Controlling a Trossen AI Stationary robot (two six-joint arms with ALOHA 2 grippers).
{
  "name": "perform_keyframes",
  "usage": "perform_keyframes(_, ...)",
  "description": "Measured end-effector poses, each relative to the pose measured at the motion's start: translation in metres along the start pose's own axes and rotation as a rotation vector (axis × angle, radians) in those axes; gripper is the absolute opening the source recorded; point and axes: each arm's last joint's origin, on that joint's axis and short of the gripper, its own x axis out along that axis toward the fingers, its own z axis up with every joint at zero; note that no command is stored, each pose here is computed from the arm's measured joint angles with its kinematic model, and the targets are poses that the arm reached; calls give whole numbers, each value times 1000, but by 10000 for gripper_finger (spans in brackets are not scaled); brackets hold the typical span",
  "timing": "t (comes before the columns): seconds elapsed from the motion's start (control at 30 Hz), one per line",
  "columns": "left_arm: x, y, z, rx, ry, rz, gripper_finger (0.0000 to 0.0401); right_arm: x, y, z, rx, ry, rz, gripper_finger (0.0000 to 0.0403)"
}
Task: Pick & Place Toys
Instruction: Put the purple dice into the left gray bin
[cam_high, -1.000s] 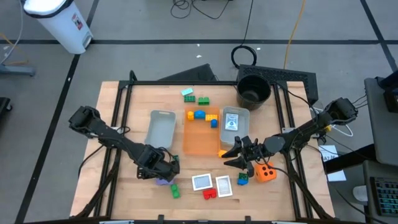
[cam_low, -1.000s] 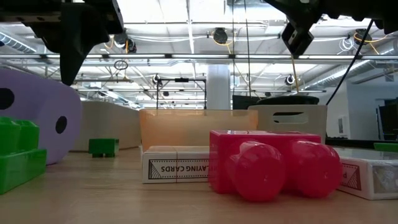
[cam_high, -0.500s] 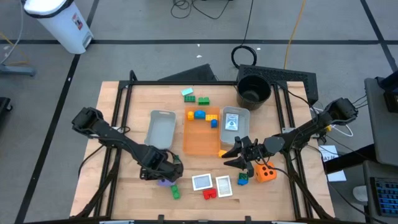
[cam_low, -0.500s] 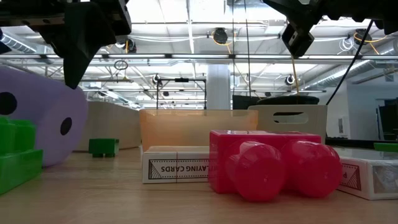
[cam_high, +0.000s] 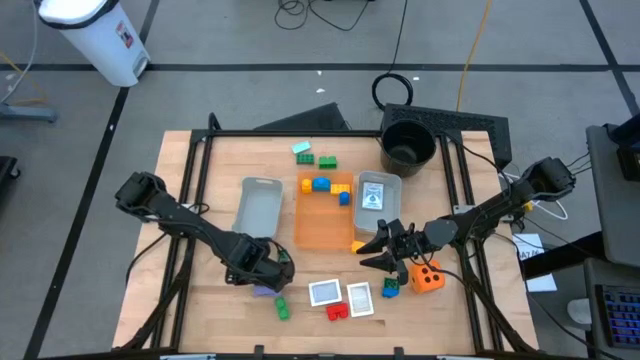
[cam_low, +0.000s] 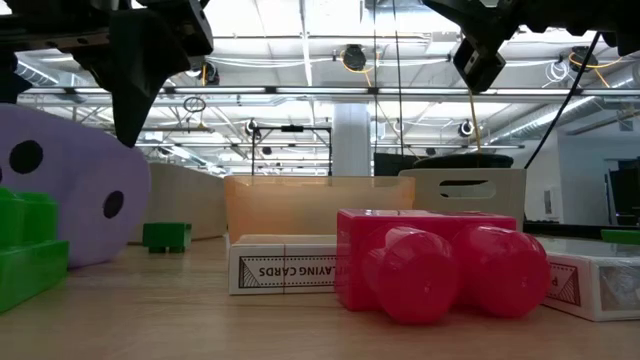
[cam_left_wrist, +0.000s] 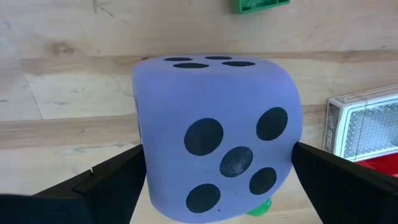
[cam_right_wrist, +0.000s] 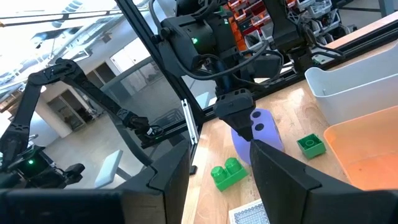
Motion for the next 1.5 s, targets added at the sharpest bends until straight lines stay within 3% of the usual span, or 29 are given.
perform_keyframes(0.53,2,0,1,20,-8,8,394,0,0,0,1,-1,1,160)
perform_keyframes(0.9,1,-4,9,64,27,23,279,0,0,0,1,-1,2,160)
perform_keyframes(1.5,-7,-3,14,121,37,21,184,0,0,0,1,-1,1,160)
